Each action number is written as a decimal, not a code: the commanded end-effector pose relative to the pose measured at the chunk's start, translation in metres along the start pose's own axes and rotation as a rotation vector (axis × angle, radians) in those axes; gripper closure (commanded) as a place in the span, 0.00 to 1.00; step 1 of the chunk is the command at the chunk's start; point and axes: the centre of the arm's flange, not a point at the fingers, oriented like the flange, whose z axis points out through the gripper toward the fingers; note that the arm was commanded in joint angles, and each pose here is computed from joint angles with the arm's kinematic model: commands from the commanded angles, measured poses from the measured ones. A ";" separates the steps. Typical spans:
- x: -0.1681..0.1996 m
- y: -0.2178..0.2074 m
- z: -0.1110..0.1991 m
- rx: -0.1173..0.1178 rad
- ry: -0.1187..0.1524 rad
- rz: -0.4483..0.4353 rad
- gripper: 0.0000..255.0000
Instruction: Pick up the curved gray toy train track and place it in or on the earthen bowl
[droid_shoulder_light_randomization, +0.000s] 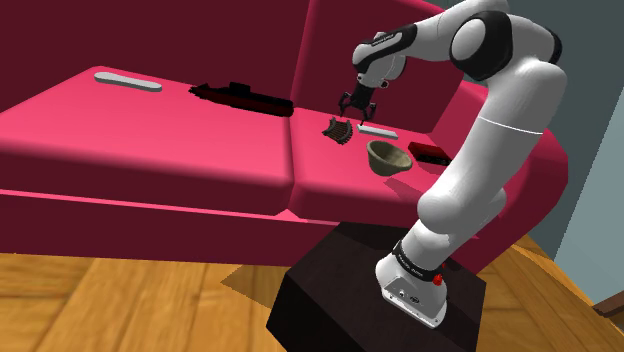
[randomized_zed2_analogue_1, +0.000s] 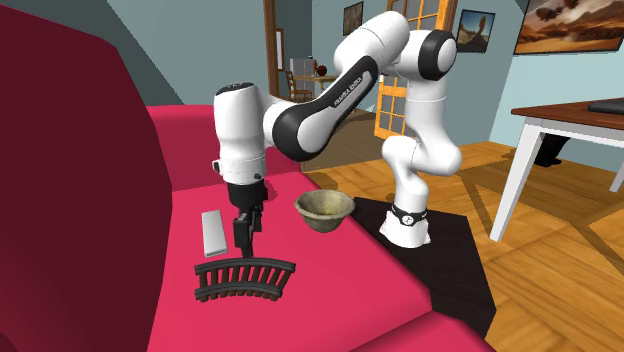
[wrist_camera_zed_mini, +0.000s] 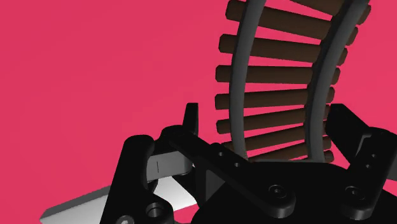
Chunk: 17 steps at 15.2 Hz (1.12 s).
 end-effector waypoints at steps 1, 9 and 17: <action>0.012 0.008 0.010 -0.003 -0.003 0.046 0.00; 0.011 0.008 0.050 -0.003 -0.003 0.046 0.00; 0.011 0.008 0.050 -0.003 -0.003 0.046 1.00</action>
